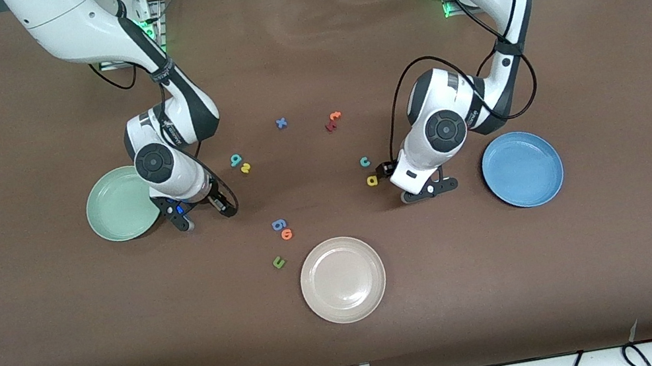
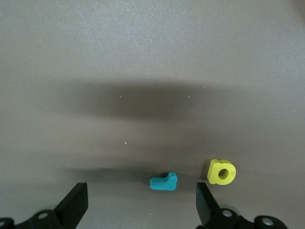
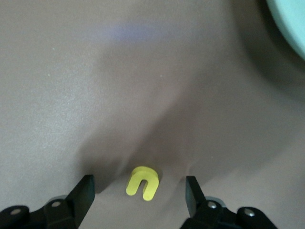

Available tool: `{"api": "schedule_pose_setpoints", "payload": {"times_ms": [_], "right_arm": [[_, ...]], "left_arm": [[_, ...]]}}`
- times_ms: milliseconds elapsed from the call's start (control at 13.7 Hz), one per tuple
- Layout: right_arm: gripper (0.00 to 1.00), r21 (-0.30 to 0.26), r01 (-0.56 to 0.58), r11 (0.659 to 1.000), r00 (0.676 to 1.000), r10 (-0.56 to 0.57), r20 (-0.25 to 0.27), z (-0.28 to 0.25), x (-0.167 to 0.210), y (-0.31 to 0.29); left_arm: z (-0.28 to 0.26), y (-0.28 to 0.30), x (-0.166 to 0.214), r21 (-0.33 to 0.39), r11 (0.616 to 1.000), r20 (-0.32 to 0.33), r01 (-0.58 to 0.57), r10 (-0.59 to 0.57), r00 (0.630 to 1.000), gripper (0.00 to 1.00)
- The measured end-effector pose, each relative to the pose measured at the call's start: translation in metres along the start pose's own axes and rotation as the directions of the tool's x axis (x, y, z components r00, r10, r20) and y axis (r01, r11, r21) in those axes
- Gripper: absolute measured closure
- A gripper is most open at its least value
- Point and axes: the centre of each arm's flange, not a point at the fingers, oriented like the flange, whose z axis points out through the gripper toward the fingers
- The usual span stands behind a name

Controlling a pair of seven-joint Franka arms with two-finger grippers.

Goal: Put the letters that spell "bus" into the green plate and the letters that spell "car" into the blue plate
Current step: 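Grasp the yellow u with the right gripper while the left gripper grasps the teal L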

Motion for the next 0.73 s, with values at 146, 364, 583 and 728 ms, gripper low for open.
{"api": "schedule_pose_setpoints", "payload": {"times_ms": [146, 364, 583, 728], "right_arm": [[0.16, 0.000, -0.015, 1.000, 1.000, 0.015, 0.000, 0.000, -0.002, -0.001], [0.19, -0.001, -0.019, 1.000, 1.000, 0.019, 0.000, 0.001, -0.003, 0.000], [0.25, 0.003, -0.018, 1.000, 1.000, 0.018, -0.001, 0.000, -0.003, -0.001], [0.30, 0.009, -0.011, 1.000, 1.000, 0.011, -0.003, -0.001, -0.002, -0.001]], "left_arm": [[0.003, 0.002, 0.000, -0.005, 1.000, -0.012, 0.016, -0.016, 1.000, 0.00], [0.012, 0.008, -0.004, -0.001, 1.000, -0.011, 0.017, -0.017, 1.000, 0.03], [0.021, 0.010, -0.005, 0.002, 1.000, -0.011, 0.014, -0.014, 1.000, 0.06], [0.028, 0.013, -0.008, 0.007, 1.000, -0.009, 0.008, -0.008, 1.000, 0.15]]}}
